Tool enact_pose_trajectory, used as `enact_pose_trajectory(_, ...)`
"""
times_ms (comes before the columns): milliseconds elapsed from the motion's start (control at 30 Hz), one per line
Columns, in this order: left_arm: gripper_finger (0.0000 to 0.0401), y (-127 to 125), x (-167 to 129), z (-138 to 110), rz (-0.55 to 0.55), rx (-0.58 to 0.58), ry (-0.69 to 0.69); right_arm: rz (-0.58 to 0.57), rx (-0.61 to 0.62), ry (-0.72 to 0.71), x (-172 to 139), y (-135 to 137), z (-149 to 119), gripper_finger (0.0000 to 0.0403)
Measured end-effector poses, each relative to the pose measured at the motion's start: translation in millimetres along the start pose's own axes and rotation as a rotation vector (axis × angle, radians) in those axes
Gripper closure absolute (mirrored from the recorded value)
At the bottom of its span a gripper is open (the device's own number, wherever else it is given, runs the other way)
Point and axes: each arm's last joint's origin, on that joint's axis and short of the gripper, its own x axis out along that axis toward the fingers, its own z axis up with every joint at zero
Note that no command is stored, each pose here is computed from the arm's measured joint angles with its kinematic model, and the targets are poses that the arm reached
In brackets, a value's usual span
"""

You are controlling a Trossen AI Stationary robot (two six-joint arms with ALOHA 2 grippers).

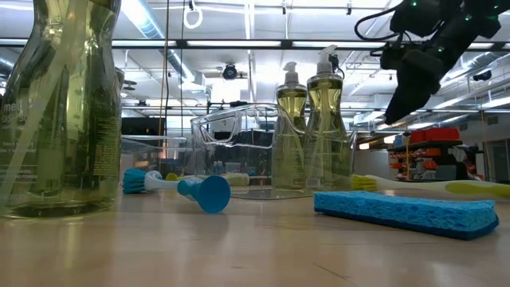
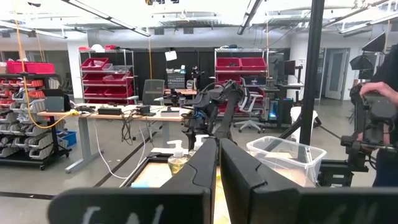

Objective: Pick & Place Kitchen Sink Supplies
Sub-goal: Put the yellow toilet brush into the transparent container

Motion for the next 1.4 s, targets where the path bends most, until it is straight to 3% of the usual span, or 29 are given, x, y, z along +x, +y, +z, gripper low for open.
enact_pose_trajectory(467, 0.0376, 0, 0, 0, 0.0, 0.0, 0.0, -0.088, 0.051, 0.061, 14, -2, 1, 0.0117)
enact_pose_trajectory(1100, 0.0376, 0, 0, 0, 0.0, 0.0, 0.0, -0.09, 0.11, 0.104, 14, -2, -3, 0.0117)
enact_pose_trajectory(1400, 0.0376, 0, 0, 0, 0.0, 0.0, 0.0, -0.1, 0.125, 0.186, 30, -2, -4, 0.0117)
